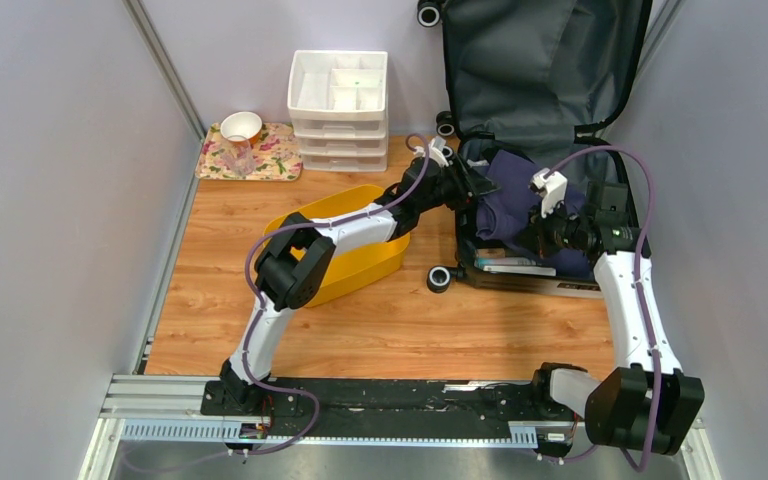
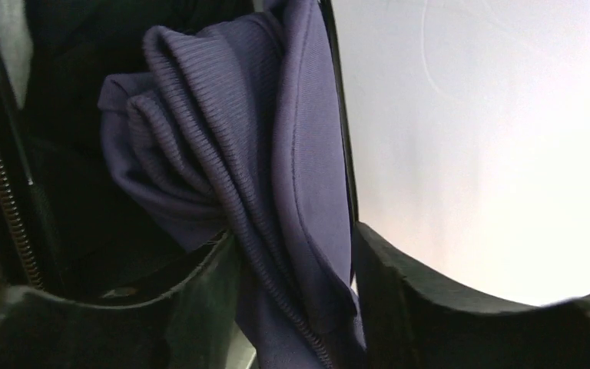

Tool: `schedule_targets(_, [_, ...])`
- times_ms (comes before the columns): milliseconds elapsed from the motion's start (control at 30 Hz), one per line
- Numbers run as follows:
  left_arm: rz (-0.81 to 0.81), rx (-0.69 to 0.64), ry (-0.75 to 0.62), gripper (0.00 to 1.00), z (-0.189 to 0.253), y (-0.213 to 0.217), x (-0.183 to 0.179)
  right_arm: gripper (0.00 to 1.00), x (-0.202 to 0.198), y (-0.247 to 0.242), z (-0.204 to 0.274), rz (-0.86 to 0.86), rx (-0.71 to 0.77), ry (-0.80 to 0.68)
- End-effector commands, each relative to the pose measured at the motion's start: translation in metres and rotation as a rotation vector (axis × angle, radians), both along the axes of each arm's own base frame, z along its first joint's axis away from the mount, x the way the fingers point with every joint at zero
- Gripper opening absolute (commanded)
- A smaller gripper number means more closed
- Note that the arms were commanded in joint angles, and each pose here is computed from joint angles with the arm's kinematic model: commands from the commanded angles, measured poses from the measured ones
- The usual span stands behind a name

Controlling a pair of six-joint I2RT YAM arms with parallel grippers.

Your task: Open, take out, and arrange the luggage

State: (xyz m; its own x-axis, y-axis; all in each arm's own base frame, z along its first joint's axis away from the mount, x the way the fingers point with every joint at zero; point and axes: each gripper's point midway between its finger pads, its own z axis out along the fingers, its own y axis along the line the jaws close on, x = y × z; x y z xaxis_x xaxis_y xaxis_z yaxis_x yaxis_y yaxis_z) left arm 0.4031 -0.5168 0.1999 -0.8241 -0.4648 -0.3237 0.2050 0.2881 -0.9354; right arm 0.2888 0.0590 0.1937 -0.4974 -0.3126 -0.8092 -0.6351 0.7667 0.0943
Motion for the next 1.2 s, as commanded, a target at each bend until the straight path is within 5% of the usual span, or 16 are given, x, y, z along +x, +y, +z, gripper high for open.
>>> schedule_targets(0, [-0.072, -0.032, -0.139, 0.49, 0.031, -0.014, -0.012, 0.0, -0.009, 0.019, 0.023, 0.075, 0.09, -0.01])
schedule_targets(33, [-0.068, -0.038, -0.163, 0.2, 0.038, -0.011, -0.01, 0.0, -0.008, 0.019, 0.024, 0.069, 0.091, -0.013])
schedule_targets(100, [-0.068, -0.058, -0.219, 0.0, 0.051, -0.007, -0.008, 0.08, -0.006, 0.016, 0.028, 0.036, 0.093, -0.002])
schedule_targets(200, [-0.087, -0.05, -0.316, 0.0, 0.072, 0.005, -0.003, 0.38, 0.0, 0.007, 0.041, -0.033, 0.127, 0.015])
schedule_targets(233, [-0.081, -0.043, -0.337, 0.0, 0.083, 0.01, -0.003, 0.56, 0.001, 0.005, 0.045, -0.052, 0.147, 0.023])
schedule_targets(333, [-0.053, 0.035, -0.411, 0.0, 0.095, 0.032, 0.002, 0.72, 0.005, -0.01, 0.067, -0.143, 0.218, 0.06])
schedule_targets(700, [0.054, 0.3, -0.416, 0.0, 0.064, 0.11, 0.029, 0.75, 0.025, -0.108, 0.023, -0.619, 0.229, 0.31])
schedule_targets(1167, [0.089, 0.483, -0.376, 0.0, 0.022, 0.154, 0.043, 0.76, 0.062, -0.12, -0.024, -0.655, 0.345, 0.422])
